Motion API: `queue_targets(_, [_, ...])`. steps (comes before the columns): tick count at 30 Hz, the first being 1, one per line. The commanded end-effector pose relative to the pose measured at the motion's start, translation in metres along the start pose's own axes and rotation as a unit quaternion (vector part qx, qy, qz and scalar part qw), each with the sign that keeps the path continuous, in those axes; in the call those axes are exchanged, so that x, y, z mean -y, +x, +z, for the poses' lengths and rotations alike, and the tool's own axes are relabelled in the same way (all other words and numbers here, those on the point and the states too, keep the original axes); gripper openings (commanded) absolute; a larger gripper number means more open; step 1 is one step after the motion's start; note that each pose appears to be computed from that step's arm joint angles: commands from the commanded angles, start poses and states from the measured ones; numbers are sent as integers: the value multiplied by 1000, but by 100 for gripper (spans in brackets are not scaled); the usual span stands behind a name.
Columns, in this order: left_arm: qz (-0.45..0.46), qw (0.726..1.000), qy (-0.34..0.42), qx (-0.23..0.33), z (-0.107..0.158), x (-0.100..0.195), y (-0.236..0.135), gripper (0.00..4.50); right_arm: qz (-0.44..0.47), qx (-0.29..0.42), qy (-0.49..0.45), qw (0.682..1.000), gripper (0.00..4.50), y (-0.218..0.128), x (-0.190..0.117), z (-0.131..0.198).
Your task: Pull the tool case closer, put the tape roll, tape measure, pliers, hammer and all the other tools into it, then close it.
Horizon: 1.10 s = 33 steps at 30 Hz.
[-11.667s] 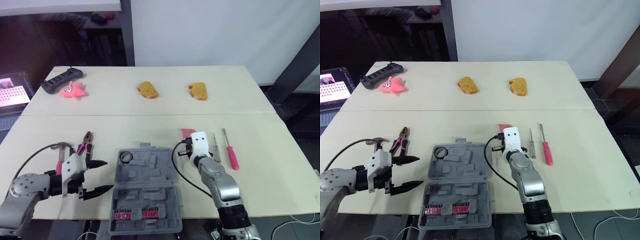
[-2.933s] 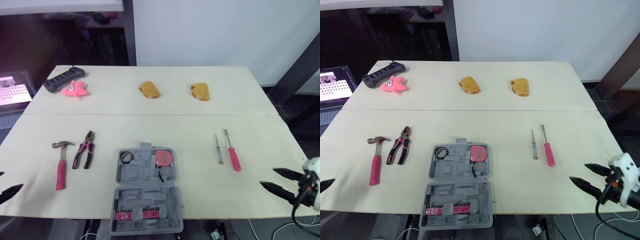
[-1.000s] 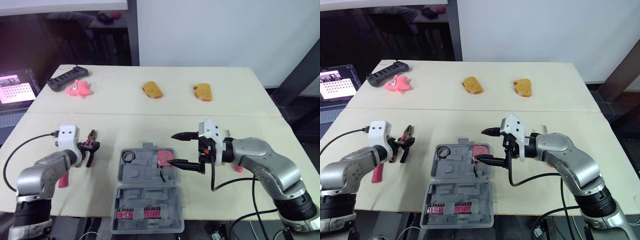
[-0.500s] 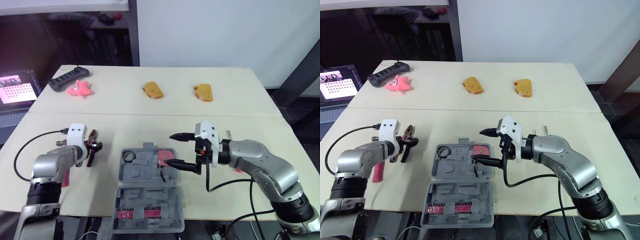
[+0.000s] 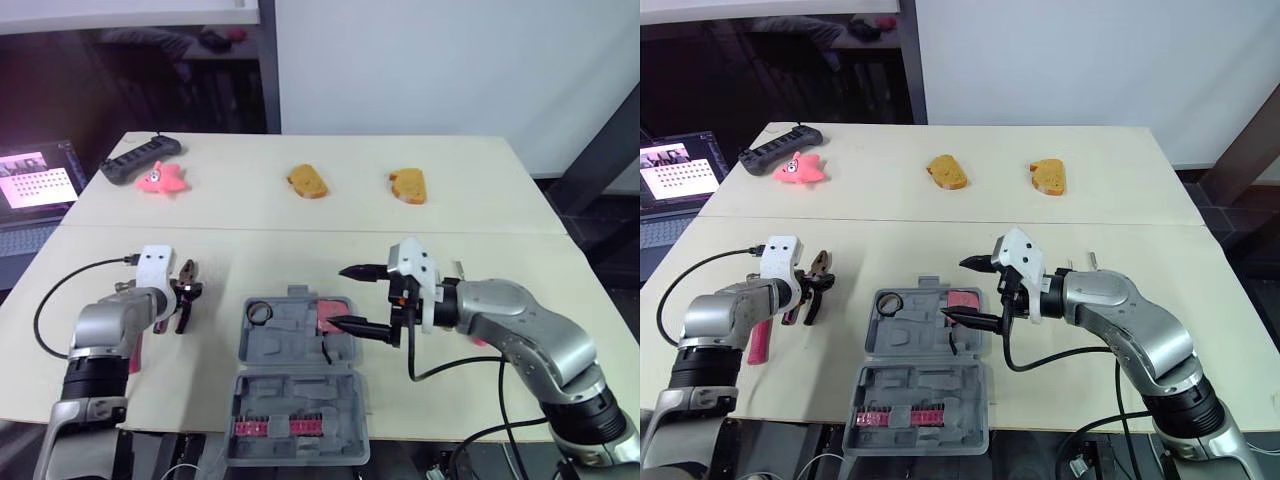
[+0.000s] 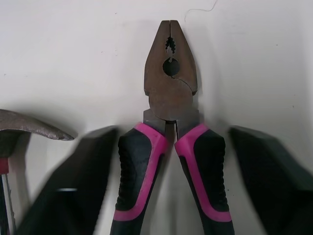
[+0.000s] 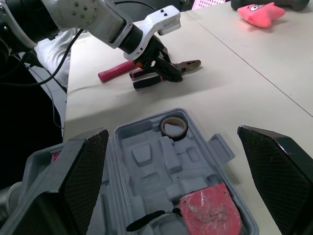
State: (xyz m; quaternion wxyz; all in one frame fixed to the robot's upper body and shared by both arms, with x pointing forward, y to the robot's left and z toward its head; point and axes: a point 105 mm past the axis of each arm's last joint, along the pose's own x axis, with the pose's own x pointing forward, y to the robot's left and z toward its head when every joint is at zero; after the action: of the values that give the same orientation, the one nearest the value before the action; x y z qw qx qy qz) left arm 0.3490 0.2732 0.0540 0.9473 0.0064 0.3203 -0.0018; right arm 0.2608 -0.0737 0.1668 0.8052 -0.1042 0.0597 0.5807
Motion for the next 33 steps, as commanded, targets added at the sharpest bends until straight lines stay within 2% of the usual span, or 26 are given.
queue_targets(1, [-6, 999, -12, -51, -30, 3, 4, 242, 5, 12, -21, 1000, 450, 2, -3, 11])
queue_targets(8, [-5, 999, -14, -46, -32, 5, 1, 242, 4, 5, -21, 1000, 450, 3, -1, 8])
queue_targets(13, [1, 1000, -4, -2, -16, 3, -4, 242, 3, 3, -22, 1000, 450, 4, -1, 7])
queue_targets(17, [-27, 991, 122, 55, 16, 8, -34, 242, -4, 2, -23, 1000, 450, 1, 2, 8])
queue_targets(20, [-67, 979, 181, 66, 25, 19, -51, 242, -6, 2, -25, 1000, 450, 1, 2, 9])
queue_targets(25, [-130, 951, 275, 56, 30, 31, -76, 242, -5, -2, -38, 999, 450, 1, 3, 12])
queue_targets(28, [-224, 904, 361, 44, 39, 51, -100, 242, 22, -23, -94, 995, 450, 7, -1, 22])
queue_targets(33, [-354, 837, 416, 30, 39, 81, -116, 242, 73, -70, -179, 979, 450, 33, -6, 31])
